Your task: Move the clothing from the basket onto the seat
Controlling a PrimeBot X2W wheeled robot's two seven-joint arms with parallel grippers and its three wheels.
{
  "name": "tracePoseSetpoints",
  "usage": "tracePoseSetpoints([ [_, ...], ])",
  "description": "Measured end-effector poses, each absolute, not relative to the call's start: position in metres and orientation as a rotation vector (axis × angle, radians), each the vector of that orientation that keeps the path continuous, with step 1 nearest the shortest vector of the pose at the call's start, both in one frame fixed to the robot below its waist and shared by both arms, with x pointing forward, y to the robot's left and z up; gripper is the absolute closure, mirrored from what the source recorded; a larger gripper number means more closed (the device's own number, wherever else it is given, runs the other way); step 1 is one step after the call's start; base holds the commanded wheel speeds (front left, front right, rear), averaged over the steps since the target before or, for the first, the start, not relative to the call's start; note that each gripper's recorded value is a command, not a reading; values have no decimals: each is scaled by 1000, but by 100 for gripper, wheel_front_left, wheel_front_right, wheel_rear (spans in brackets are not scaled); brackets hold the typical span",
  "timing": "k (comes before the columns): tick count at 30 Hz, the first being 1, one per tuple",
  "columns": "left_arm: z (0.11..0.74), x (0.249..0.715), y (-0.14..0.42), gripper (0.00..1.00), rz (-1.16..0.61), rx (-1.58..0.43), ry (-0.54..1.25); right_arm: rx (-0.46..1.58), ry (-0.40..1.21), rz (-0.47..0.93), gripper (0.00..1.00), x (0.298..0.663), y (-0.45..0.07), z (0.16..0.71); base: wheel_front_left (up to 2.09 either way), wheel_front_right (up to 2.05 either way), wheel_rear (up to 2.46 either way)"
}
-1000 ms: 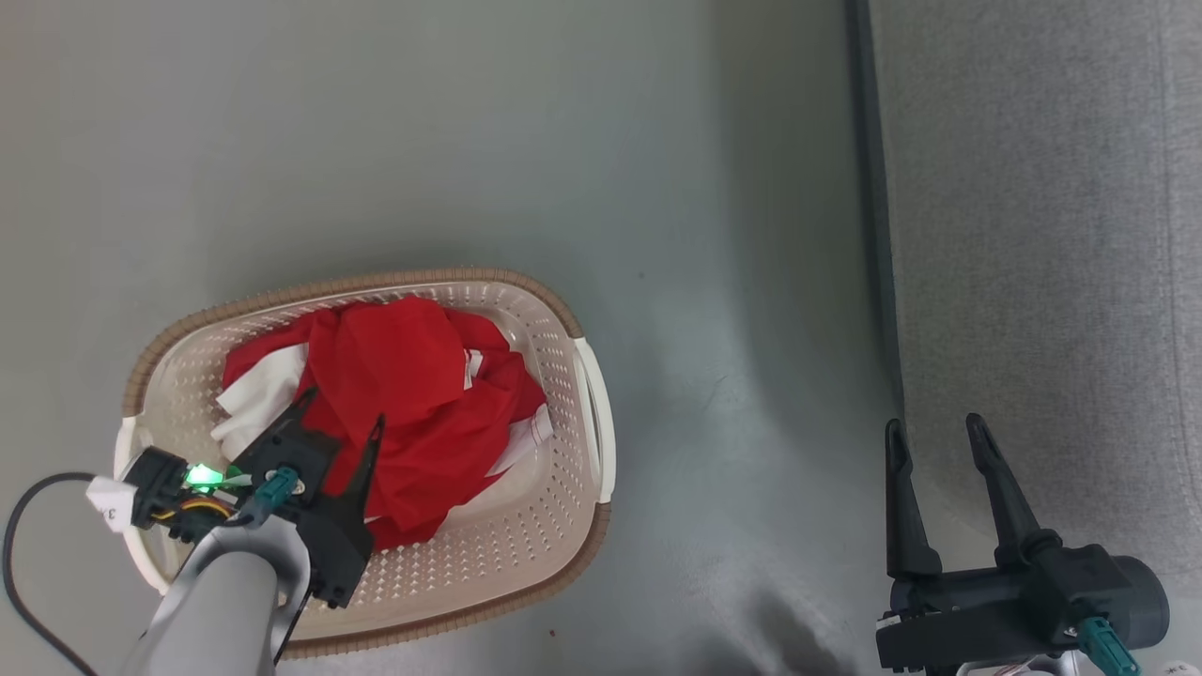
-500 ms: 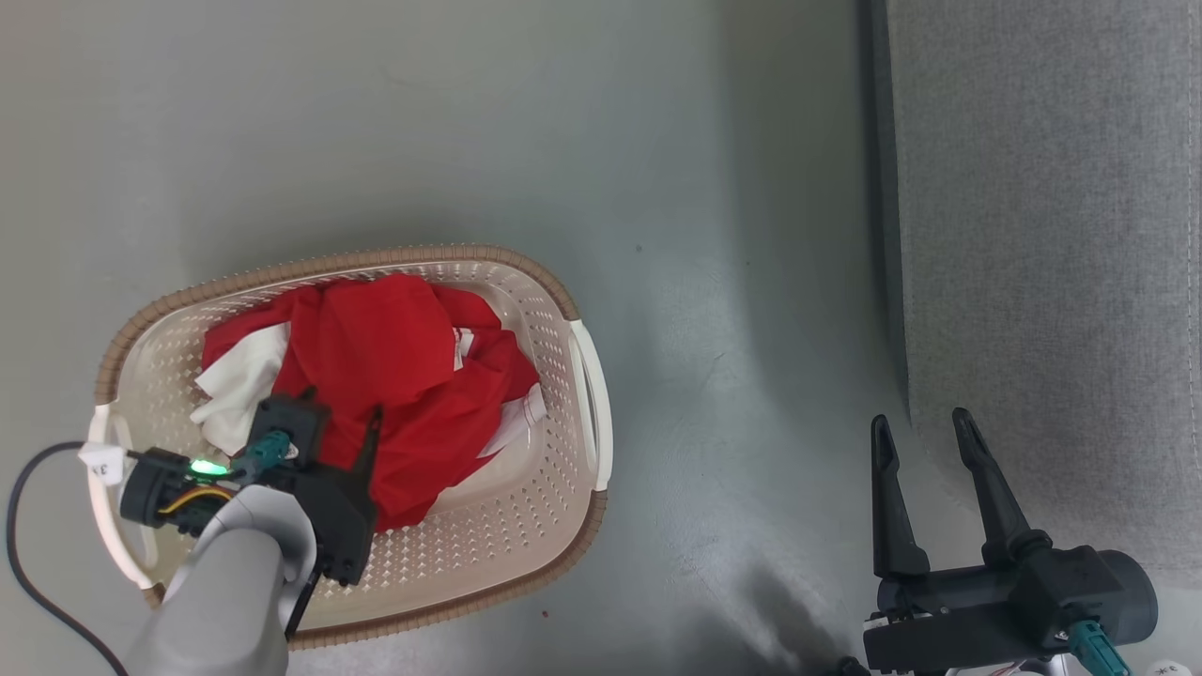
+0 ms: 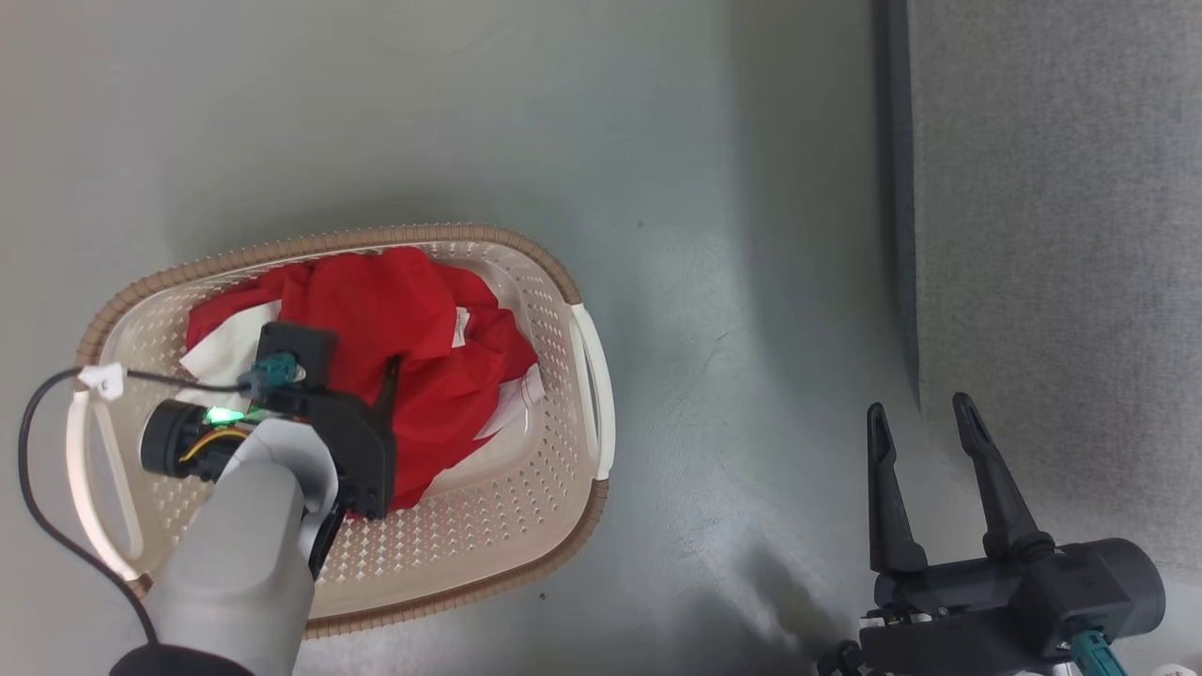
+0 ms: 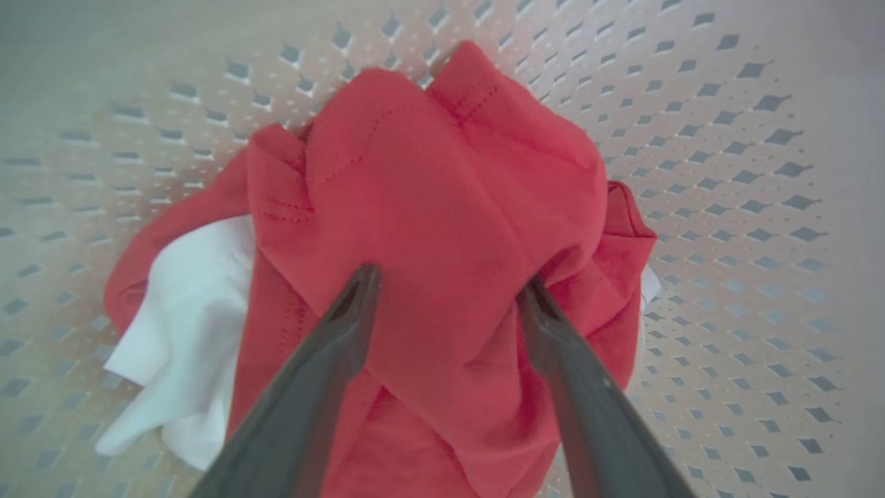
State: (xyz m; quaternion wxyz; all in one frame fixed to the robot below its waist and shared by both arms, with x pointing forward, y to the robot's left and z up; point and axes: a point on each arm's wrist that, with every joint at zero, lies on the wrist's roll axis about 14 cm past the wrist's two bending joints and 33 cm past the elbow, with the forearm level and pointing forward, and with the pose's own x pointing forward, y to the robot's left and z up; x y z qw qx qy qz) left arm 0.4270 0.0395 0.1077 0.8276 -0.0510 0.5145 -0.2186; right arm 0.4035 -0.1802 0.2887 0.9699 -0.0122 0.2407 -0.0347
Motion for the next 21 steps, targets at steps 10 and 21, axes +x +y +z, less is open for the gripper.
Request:
tracePoseSetpoints([
  [10, 91, 414, 45, 0, -532, -1, 1199, -32, 482, -38, 0, 405, -170, 288, 0, 0, 0],
  [21, 80, 396, 53, 0, -619, 128, 1264, -40, 479, -15, 0, 403, -162, 290, 0, 0, 0],
])
